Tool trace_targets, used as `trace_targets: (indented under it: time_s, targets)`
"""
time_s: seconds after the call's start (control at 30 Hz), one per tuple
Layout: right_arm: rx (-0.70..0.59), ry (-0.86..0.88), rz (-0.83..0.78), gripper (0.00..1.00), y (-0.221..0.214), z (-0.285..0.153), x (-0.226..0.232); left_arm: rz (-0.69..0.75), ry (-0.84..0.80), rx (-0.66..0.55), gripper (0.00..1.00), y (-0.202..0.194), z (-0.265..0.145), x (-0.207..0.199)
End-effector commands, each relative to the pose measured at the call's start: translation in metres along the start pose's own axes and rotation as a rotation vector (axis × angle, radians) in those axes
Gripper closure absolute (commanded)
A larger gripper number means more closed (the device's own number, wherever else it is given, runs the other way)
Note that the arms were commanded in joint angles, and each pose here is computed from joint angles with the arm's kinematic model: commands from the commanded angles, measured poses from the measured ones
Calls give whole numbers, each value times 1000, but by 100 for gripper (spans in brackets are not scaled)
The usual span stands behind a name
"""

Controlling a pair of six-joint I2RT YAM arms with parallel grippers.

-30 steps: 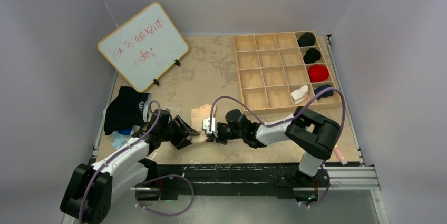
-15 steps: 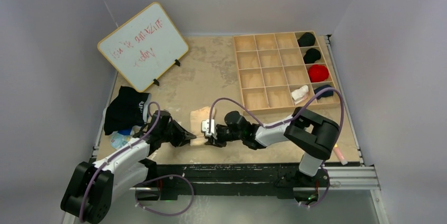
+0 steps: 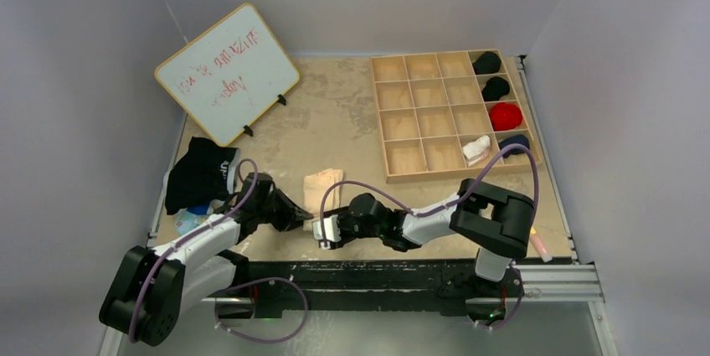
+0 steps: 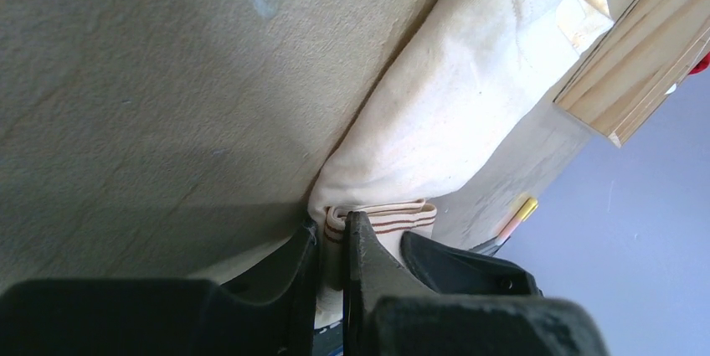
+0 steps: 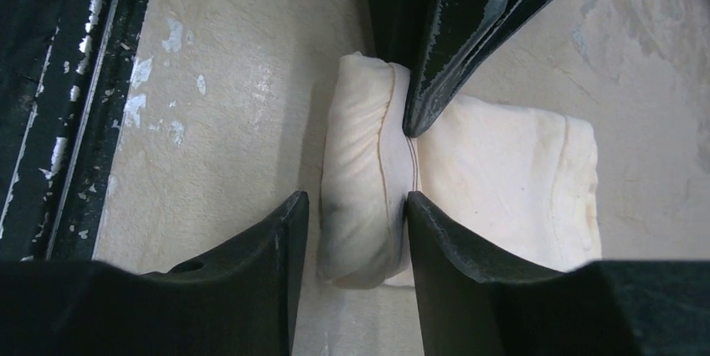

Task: Roll the underwear
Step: Roll the underwear to the center of the board.

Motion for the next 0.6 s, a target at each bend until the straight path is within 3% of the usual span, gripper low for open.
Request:
trace_targets:
  time_s: [0.0, 0.17, 0.23, 0.27, 0.43, 0.57]
  targets:
    - [31, -90, -94, 55, -3, 1, -2, 28, 5, -4, 100, 2, 0, -2]
    - [13, -122, -66, 86, 1, -3, -4, 24, 17, -5, 100, 1, -1, -1]
    - [8, -43, 12, 94, 3, -4, 5, 19, 21, -13, 100, 1, -2, 0]
    - [17, -12, 61, 98, 3, -5, 6, 21, 14, -18, 94, 1, -4, -1]
    - [-62, 184, 436, 100, 0, -9, -2, 48, -55, -69, 70, 1, -17, -10]
    - [-85, 300, 701, 100, -8, -10, -10, 62, -73, -113, 57, 2, -28, -15]
Point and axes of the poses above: each gripper's point midway between its finger pads, its own z axis out along the fingers, its own x axis along the line the jaws close on, y = z × x, the point moved 9 cm from there along -z, back along the fingers, and after that the axes turned 6 degrees about -z, right-handed, at the moved point
